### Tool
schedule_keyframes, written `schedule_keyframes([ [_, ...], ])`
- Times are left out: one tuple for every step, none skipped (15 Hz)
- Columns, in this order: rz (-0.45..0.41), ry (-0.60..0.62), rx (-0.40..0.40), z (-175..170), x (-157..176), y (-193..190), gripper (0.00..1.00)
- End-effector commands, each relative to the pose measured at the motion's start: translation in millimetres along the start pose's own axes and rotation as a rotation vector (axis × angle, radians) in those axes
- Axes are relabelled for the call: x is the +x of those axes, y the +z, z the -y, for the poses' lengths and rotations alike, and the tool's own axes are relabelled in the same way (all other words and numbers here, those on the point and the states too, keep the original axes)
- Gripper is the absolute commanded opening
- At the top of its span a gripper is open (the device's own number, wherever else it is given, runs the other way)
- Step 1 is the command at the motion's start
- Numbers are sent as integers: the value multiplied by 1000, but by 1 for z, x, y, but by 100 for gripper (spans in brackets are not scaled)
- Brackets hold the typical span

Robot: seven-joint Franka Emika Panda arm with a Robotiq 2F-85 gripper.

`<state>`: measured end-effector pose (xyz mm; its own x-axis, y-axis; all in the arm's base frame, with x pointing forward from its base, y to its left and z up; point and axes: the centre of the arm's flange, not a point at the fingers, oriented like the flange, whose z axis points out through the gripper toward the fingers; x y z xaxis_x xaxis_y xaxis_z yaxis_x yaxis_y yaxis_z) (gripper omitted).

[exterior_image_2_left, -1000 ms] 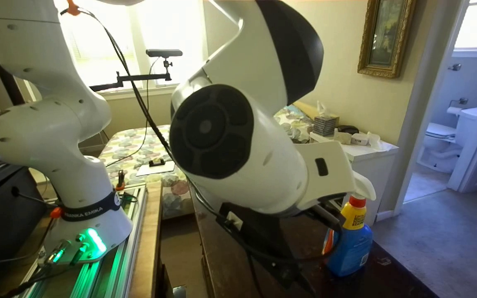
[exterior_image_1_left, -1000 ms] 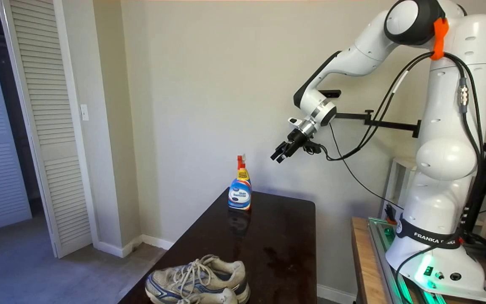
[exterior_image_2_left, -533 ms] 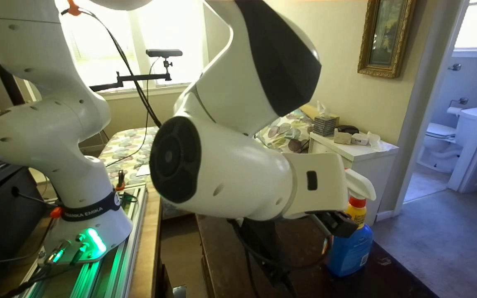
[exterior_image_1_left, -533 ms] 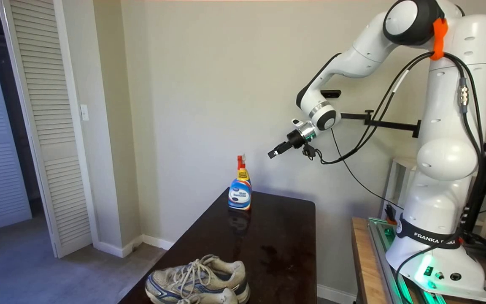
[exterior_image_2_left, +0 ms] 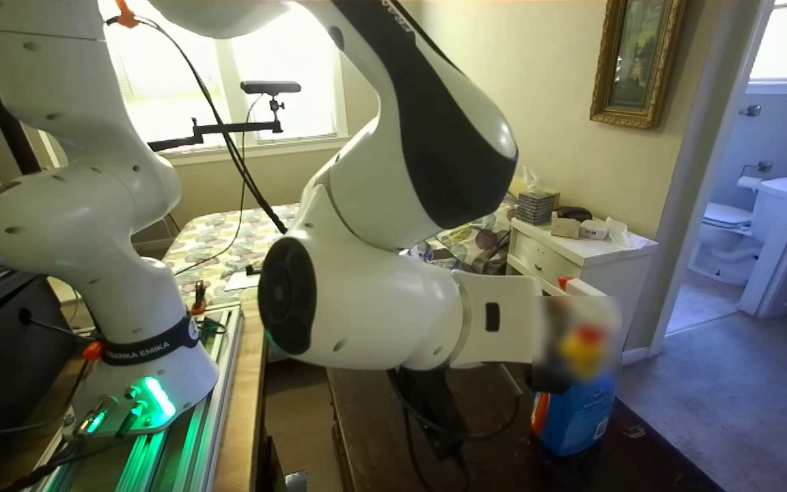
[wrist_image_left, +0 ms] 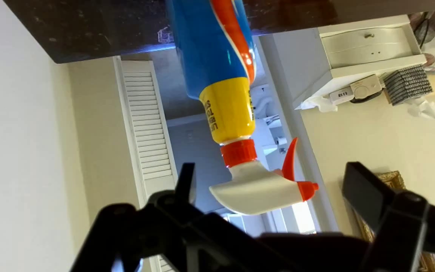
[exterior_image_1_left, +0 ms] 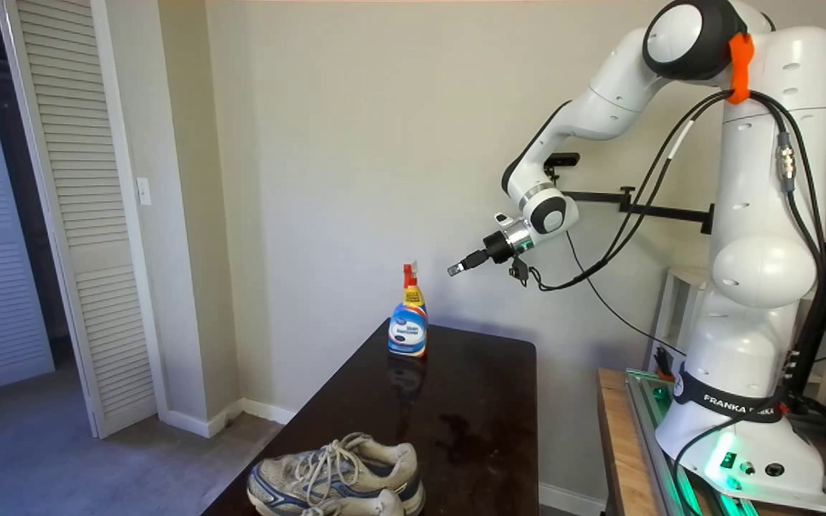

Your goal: Move the blue bottle forwards

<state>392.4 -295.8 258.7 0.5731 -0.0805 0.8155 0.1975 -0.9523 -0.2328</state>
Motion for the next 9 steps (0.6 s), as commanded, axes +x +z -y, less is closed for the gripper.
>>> schedule_keyframes([
  [-32, -16, 32, 19, -15, 25, 100],
  [-41, -16, 37, 23, -17, 29, 100],
  [-49, -17, 33, 26, -19, 31, 100],
  [-79, -15, 12, 25, -19, 30, 100],
  [-101, -8, -4, 24, -21, 29, 100],
  [-128, -9, -29, 22, -24, 26, 100],
  [-157, -14, -55, 20, -28, 23, 100],
  [-181, -32, -80, 19, -35, 22, 100],
  [-159, -48, -99, 15, -44, 26, 100],
])
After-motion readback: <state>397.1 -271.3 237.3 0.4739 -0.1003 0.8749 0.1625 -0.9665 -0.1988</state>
